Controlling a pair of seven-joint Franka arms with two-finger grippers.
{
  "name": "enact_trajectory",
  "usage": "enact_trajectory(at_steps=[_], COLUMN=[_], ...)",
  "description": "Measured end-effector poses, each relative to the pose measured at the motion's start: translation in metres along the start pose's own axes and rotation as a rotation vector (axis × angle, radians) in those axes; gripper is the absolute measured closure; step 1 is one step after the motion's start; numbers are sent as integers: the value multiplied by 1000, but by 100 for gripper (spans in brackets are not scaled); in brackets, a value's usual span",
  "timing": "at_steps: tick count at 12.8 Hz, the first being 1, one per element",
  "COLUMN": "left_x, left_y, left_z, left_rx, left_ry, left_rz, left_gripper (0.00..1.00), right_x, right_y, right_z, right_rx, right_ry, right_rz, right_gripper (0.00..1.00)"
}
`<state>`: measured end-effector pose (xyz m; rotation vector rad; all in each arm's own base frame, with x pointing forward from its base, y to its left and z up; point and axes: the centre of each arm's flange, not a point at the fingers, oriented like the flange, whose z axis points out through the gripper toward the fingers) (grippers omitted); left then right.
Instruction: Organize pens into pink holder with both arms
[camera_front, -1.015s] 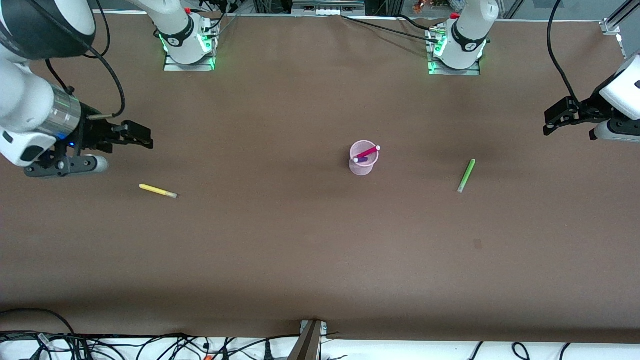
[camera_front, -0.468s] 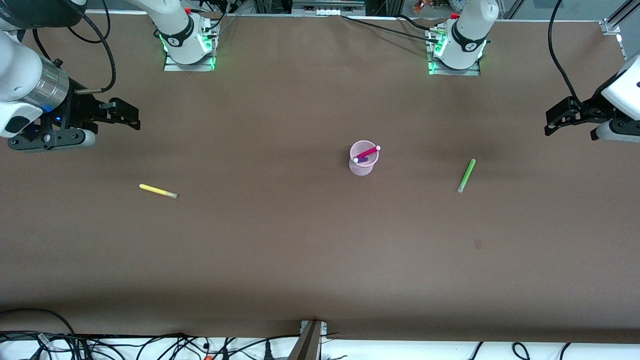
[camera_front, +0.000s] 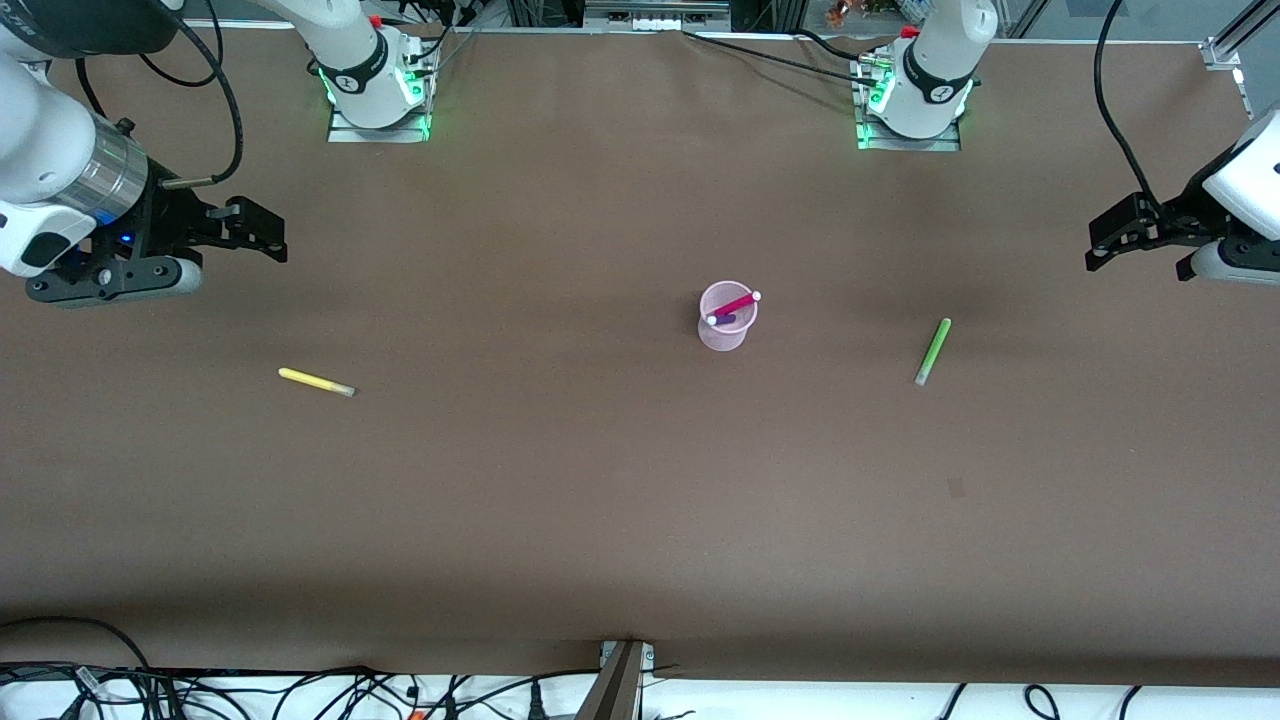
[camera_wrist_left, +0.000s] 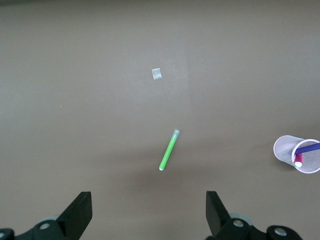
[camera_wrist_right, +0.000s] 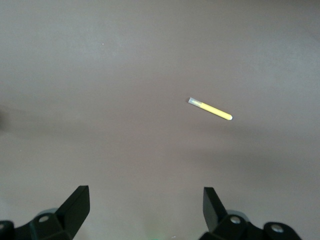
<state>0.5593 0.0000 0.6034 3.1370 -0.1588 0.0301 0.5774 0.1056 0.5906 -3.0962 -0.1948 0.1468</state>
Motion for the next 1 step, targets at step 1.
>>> enact_trajectory(at_steps=[1], left_x=[0], left_y=[0], left_z=[0], left_rx=[0], left_ry=[0], left_rz=[0], left_gripper=[0], right_x=[0], right_y=[-6], right_z=[1], right_rx=[-1], right_ry=[-1], right_rz=[-10], right_gripper=[0])
